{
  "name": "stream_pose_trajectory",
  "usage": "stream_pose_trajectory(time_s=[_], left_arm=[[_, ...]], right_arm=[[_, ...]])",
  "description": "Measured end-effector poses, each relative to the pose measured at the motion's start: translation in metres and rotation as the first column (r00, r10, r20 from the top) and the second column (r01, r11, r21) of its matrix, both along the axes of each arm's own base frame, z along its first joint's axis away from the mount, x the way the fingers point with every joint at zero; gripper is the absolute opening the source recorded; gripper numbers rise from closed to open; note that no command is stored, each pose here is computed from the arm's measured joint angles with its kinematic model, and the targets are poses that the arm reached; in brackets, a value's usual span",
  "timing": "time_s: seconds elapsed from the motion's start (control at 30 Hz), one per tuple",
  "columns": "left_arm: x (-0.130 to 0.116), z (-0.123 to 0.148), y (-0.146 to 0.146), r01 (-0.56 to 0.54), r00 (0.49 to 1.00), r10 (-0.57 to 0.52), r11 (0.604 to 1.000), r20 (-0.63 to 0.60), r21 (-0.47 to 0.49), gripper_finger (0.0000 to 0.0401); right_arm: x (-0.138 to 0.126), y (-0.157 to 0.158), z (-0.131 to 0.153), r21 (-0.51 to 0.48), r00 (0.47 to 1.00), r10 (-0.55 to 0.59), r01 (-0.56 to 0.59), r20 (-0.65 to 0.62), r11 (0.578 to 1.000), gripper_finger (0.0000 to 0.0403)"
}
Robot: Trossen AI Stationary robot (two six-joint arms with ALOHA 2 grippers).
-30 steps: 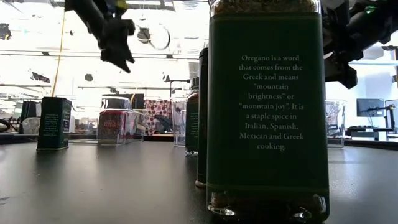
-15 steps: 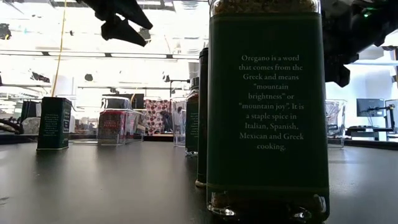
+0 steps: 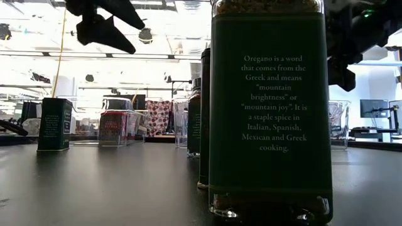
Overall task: Sort spices by type
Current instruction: Put the green seasoning bottle into the right transparent bin
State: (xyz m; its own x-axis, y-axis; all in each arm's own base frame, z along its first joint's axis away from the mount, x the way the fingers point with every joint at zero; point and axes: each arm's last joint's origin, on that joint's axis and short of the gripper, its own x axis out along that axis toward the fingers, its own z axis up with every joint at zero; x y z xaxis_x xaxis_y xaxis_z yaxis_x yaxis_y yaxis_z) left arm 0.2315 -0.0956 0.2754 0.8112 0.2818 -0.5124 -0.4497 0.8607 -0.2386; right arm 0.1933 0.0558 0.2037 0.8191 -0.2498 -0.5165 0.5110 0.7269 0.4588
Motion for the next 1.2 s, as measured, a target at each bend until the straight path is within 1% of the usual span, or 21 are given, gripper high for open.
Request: stream_pose_trajectory(time_s=[0.13,0.23,0.33,0.43,0.57,0.63,0.67,0.77,0.83,0.87,0.93,1.0,1.03,1.1,1.2], left_arm=[[0.003,-0.01,-0.011,-0.014,1.0,0.013,0.999,-0.012,-0.039,0.0304],[0.003,-0.014,-0.017,-0.028,1.0,0.028,0.998,-0.011,-0.053,0.0304],[0.001,-0.013,-0.019,-0.038,0.999,0.038,0.999,0.003,-0.037,0.0304],[-0.001,-0.013,-0.019,-0.032,0.999,0.032,0.999,-0.005,0.014,0.0304],[-0.002,-0.013,-0.018,0.045,0.997,-0.037,0.99,-0.064,0.136,0.0304],[-0.004,-0.015,-0.017,0.116,0.987,-0.089,0.971,-0.133,0.208,0.0304],[-0.005,-0.016,-0.017,0.154,0.979,-0.117,0.962,-0.166,0.227,0.0304],[-0.007,-0.019,-0.018,0.206,0.964,-0.165,0.96,-0.209,0.191,0.0304],[-0.008,-0.021,-0.018,0.23,0.954,-0.182,0.954,-0.24,0.191,0.0304],[-0.008,-0.022,-0.018,0.246,0.949,-0.193,0.949,-0.249,0.2,0.0304],[-0.009,-0.028,-0.02,0.274,0.943,-0.219,0.938,-0.25,0.211,0.0304],[-0.011,-0.038,-0.023,0.293,0.94,-0.242,0.933,-0.239,0.208,0.0304],[-0.012,-0.043,-0.025,0.299,0.942,-0.254,0.933,-0.22,0.202,0.0304],[-0.016,-0.055,-0.029,0.311,0.942,-0.275,0.93,-0.192,0.195,0.0304],[-0.023,-0.068,-0.03,0.325,0.943,-0.303,0.929,-0.139,0.179,0.0304]], right_arm=[[0.0,0.001,0.0,0.008,1.0,0.011,-0.011,0.001,1.0,0.0267],[0.0,0.001,0.0,0.013,1.0,0.018,-0.018,-0.001,1.0,0.029],[0.0,0.001,0.0,0.015,1.0,0.021,-0.021,-0.001,1.0,0.0314],[0.0,0.0,0.0,0.013,1.0,0.016,-0.016,-0.006,1.0,0.0331],[0.0,0.0,0.0,0.016,1.0,0.012,-0.012,-0.004,1.0,0.0338],[0.001,-0.001,0.0,0.018,1.0,0.01,-0.01,0.002,1.0,0.0338],[0.001,-0.001,0.001,0.021,1.0,0.005,-0.005,0.008,1.0,0.0337],[0.005,-0.004,0.004,0.033,0.999,-0.013,0.011,0.051,0.999,0.0336],[0.01,-0.006,0.011,0.021,0.992,-0.006,0.004,0.123,1.0,0.0336],[0.012,-0.007,0.016,-0.004,0.987,0.01,-0.009,0.163,1.0,0.0336],[0.017,-0.008,0.028,-0.096,0.965,0.063,-0.04,0.255,0.995,0.0336],[0.022,-0.009,0.041,-0.218,0.93,0.133,-0.059,0.342,0.974,0.0336],[0.025,-0.009,0.048,-0.277,0.917,0.167,-0.065,0.361,0.959,0.0335],[0.033,-0.008,0.064,-0.375,0.909,0.225,-0.084,0.351,0.923,0.0333],[0.054,-0.008,0.089,-0.463,0.912,0.332,-0.192,0.242,0.865,0.0331]])
